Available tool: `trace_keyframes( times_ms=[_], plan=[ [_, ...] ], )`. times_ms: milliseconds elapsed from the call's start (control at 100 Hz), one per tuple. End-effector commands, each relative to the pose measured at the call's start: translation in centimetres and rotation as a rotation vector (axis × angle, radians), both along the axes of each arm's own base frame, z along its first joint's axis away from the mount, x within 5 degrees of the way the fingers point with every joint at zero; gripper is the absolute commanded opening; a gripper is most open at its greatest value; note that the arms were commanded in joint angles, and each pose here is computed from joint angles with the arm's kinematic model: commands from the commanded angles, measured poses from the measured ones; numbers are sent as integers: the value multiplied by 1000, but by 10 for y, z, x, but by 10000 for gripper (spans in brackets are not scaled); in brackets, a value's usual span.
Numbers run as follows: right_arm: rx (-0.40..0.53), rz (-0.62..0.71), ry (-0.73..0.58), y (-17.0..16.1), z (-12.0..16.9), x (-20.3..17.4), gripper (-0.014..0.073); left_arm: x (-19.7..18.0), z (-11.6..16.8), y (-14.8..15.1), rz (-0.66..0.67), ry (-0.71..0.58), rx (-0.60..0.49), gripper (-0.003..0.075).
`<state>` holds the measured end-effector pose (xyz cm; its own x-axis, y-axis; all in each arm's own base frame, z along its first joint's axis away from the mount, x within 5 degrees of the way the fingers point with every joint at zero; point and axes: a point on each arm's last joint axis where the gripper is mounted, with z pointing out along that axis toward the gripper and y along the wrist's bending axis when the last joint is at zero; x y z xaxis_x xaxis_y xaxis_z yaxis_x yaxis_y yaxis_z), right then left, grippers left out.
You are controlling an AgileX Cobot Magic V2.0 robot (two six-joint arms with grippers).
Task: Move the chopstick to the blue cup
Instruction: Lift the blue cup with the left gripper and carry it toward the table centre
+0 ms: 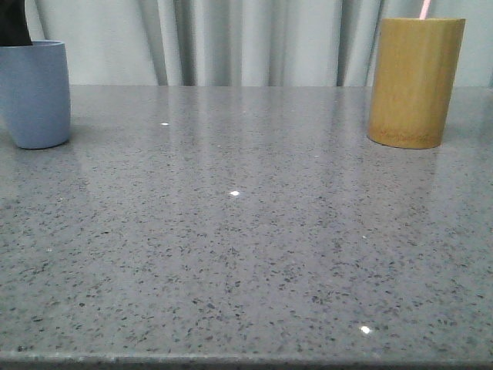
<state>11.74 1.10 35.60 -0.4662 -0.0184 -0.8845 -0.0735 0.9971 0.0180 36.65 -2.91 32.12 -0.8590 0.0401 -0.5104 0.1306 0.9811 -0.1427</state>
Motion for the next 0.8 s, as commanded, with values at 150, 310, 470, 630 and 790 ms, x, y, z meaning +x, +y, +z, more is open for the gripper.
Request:
trace_keyframes(
  times_ms=[150,310,470,630,790],
  plan=[
    [0,-3,-95,-1,16,3,652,-4,27,0,5,-108,-14,100],
    [0,-3,-95,-1,16,3,652,-5,27,-1,4,-99,-29,-19],
    [0,-3,-95,-1,16,3,652,-8,43,-7,-18,-86,-72,-19],
    [0,-3,-95,-1,16,3,652,-12,62,-27,-88,-106,-77,-19],
    [0,-3,-95,-1,16,3,652,-19,69,-63,-183,-130,-89,-19]
  ],
)
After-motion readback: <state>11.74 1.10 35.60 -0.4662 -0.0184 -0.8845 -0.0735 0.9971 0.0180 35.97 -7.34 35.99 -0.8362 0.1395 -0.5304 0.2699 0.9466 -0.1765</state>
